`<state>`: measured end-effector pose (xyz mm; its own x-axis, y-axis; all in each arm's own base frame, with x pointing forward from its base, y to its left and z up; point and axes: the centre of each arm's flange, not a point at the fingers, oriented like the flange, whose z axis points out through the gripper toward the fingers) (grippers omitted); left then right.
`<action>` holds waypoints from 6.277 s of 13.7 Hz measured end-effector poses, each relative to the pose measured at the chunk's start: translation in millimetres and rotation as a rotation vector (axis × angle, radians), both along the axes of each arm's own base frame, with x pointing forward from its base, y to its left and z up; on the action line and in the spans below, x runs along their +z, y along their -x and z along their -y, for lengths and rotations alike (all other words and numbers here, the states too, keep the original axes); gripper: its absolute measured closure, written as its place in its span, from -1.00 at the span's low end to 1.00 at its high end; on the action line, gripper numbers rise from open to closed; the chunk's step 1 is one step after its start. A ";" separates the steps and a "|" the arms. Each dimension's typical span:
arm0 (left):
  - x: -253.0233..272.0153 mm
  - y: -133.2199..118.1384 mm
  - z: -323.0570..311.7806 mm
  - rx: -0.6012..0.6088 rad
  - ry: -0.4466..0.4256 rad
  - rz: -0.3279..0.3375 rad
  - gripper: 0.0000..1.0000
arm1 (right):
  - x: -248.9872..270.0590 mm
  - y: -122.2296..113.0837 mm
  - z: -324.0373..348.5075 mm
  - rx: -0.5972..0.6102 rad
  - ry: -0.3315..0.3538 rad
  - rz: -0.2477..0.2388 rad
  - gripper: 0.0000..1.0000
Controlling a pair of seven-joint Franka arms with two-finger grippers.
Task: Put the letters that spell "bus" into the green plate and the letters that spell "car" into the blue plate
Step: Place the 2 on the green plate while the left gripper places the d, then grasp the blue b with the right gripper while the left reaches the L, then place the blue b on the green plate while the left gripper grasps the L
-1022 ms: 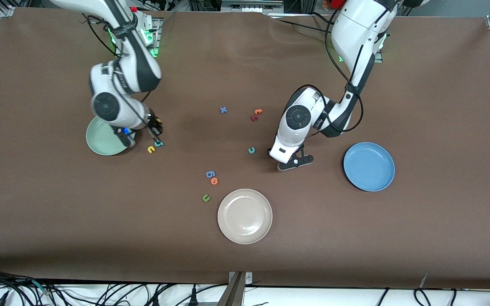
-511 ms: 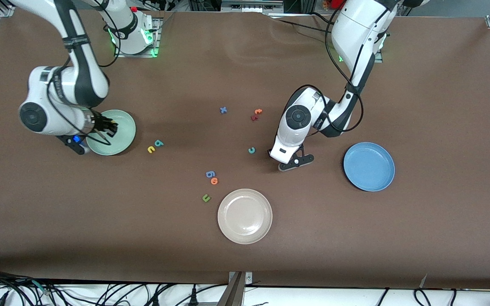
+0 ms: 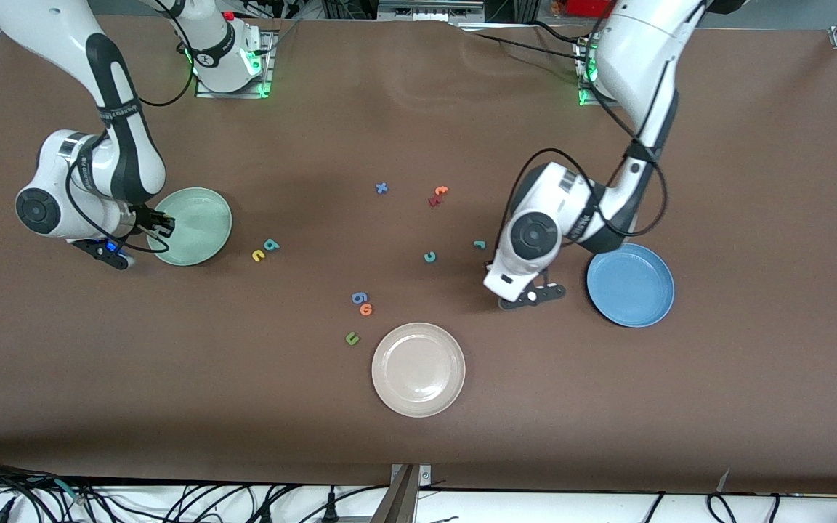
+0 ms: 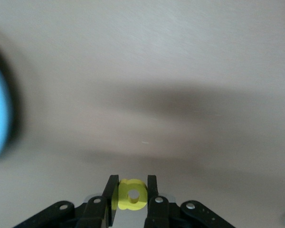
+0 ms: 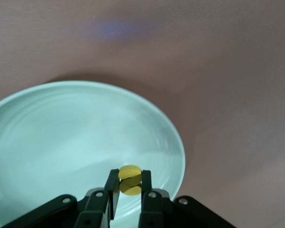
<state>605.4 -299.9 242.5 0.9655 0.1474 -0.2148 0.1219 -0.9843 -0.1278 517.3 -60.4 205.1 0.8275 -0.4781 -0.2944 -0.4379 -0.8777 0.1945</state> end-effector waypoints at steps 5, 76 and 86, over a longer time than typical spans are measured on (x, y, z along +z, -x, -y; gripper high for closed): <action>9.9 -29.9 -110.6 -0.317 0.104 -0.147 0.44 | -7.6 1.5 3.2 0.008 0.003 -0.008 0.52; -69.3 119.1 77.0 0.335 0.076 0.180 0.44 | -13.4 11.0 -41.8 -0.115 0.024 -0.027 -0.06; -68.6 118.0 77.0 0.339 0.076 0.181 0.78 | 30.5 -28.9 -127.4 -0.096 -0.019 0.126 -0.98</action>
<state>487.4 -376.9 173.9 0.8881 0.4546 -0.0677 0.4555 -0.8902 -0.0022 546.1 67.0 235.6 0.8095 -0.5518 -0.2007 -0.5396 -0.8339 0.1163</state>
